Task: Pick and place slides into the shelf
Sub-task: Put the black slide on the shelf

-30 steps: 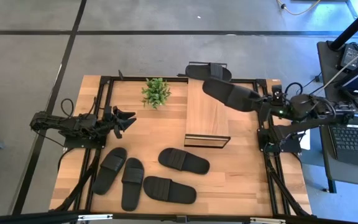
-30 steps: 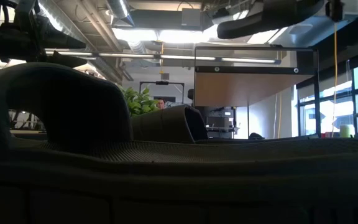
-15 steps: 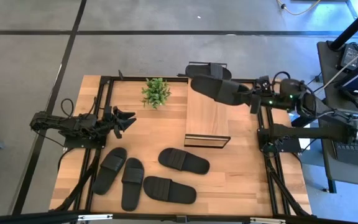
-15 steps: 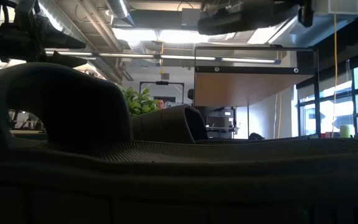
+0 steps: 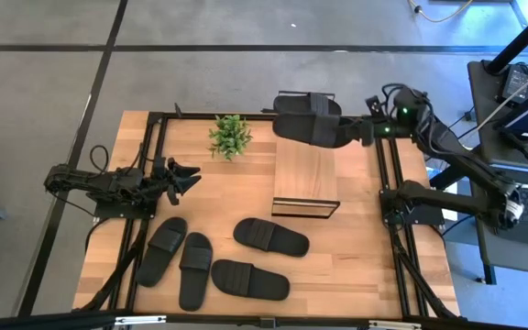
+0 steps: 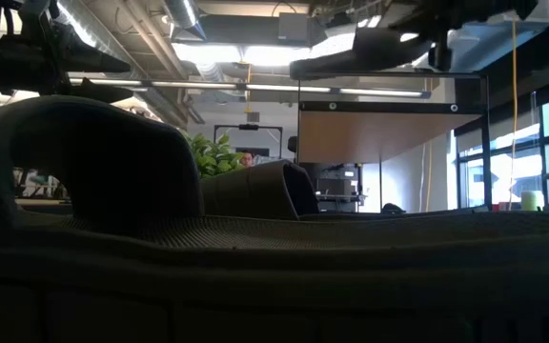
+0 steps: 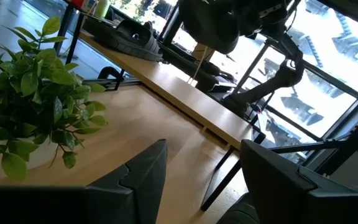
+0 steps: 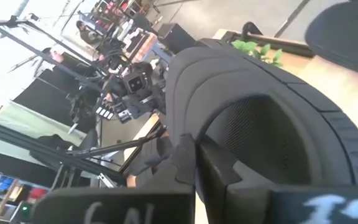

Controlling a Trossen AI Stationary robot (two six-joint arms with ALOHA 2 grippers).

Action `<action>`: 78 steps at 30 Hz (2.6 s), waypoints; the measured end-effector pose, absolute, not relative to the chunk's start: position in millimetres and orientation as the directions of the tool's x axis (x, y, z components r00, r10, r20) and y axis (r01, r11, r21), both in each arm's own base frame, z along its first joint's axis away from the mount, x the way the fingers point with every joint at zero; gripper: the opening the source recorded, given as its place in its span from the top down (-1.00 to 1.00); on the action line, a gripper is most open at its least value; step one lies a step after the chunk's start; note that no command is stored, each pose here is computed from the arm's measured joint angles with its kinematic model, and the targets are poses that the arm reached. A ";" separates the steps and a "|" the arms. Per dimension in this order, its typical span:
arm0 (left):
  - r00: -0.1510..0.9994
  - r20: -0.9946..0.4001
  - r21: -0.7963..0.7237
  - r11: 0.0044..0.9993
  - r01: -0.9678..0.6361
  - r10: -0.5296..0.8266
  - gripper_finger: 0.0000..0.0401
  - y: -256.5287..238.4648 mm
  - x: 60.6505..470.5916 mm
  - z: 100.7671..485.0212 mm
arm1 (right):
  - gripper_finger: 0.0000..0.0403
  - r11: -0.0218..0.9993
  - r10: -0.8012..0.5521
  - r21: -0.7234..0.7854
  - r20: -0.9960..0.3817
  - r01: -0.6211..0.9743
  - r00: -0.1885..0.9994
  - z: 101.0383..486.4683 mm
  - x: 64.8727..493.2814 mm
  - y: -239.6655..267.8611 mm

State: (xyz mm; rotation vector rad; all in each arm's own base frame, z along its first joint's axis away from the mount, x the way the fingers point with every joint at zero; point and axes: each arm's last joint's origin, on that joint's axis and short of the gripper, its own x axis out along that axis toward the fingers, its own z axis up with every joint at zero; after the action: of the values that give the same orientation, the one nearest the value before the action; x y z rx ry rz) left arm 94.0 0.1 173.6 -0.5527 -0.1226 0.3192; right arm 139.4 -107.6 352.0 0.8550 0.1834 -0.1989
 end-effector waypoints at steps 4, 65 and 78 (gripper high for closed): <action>0.943 0.029 -0.533 0.804 -0.265 0.330 0.03 0.1 94.0 173.5 | 0.97 0.617 -0.071 0.749 -0.253 0.242 0.965 344.4 139.5 -126.2; 0.943 0.029 -0.535 0.802 -0.265 0.330 0.03 0.2 94.0 173.6 | 0.89 0.528 -0.082 0.707 -0.509 0.471 0.857 272.1 151.8 -200.0; 0.943 0.029 -0.550 0.793 -0.261 0.330 0.03 0.2 94.0 173.6 | 0.89 0.377 -0.070 0.779 -0.516 0.501 0.854 271.2 151.3 -199.0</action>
State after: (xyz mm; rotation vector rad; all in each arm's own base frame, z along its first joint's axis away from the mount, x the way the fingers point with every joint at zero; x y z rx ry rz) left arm 94.0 0.2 173.6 -0.5727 -0.1259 0.3188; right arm 151.3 -199.0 271.2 1.1331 0.4362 -0.3804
